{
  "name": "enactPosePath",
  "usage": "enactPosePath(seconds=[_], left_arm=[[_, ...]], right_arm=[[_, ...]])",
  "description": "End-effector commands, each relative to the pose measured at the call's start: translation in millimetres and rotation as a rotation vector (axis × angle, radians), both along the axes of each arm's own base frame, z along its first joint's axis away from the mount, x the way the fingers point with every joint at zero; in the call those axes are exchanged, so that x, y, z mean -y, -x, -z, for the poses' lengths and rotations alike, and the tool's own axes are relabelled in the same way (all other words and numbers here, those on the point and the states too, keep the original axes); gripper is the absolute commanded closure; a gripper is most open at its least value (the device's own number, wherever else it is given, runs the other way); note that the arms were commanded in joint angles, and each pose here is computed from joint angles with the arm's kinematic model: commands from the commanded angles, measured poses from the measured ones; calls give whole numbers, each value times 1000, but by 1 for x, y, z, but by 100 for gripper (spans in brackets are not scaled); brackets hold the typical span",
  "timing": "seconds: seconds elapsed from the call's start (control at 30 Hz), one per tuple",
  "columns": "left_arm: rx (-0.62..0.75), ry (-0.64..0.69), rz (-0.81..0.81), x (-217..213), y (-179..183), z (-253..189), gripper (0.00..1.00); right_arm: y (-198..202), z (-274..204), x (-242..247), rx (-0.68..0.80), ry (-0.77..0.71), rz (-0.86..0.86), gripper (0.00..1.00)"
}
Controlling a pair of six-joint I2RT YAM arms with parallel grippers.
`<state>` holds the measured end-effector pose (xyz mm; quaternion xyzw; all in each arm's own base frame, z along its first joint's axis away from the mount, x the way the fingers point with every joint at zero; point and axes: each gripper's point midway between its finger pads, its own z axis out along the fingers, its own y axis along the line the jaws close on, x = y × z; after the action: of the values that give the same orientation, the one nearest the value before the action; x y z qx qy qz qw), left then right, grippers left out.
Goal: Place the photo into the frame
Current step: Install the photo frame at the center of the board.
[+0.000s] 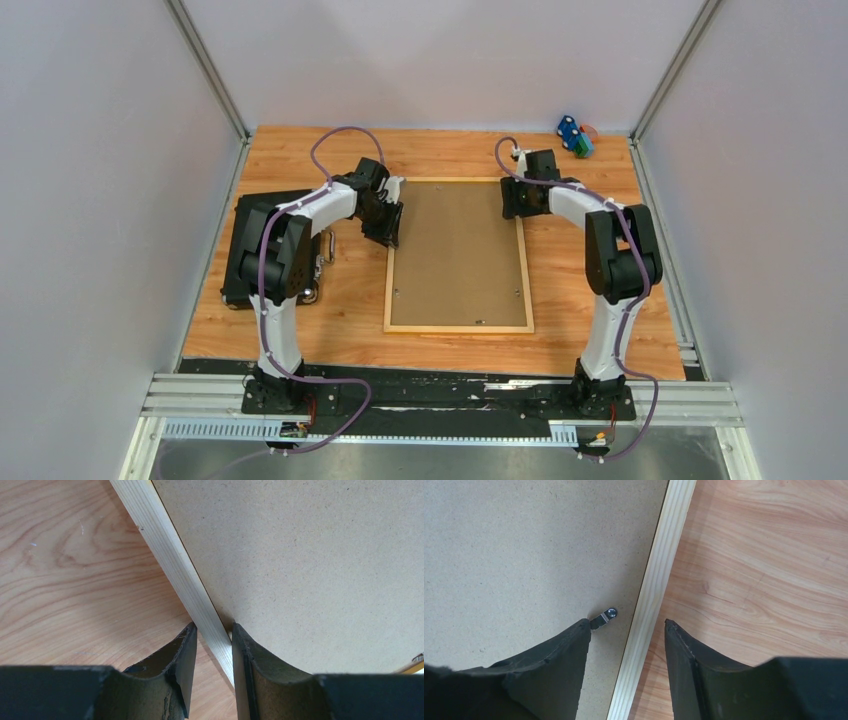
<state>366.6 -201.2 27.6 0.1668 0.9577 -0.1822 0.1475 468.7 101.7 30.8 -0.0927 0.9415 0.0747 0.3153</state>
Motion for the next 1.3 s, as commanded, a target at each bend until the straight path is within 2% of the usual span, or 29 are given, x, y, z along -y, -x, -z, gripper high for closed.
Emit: enactPosePath(seconds=[0.0, 0.4, 0.83, 0.93, 1.1, 1.27], left_arm=[[28, 18, -2, -1, -1, -19, 61], [23, 16, -1, -1, 0, -18, 61], [20, 19, -1, -1, -1, -17, 61], [23, 19, 0, -1, -1, -18, 61], [21, 23, -5, -1, -2, -18, 61], [22, 25, -10, -2, -2, -18, 60]], right_arm=[[14, 0, 12, -24, 47, -13, 47], [3, -7, 25, -7, 40, 4, 59], [0, -10, 25, 2, 37, -14, 64], [0, -16, 22, 7, 16, -15, 58], [2, -43, 14, 43, -45, -15, 39], [15, -65, 8, 64, -88, -38, 35]])
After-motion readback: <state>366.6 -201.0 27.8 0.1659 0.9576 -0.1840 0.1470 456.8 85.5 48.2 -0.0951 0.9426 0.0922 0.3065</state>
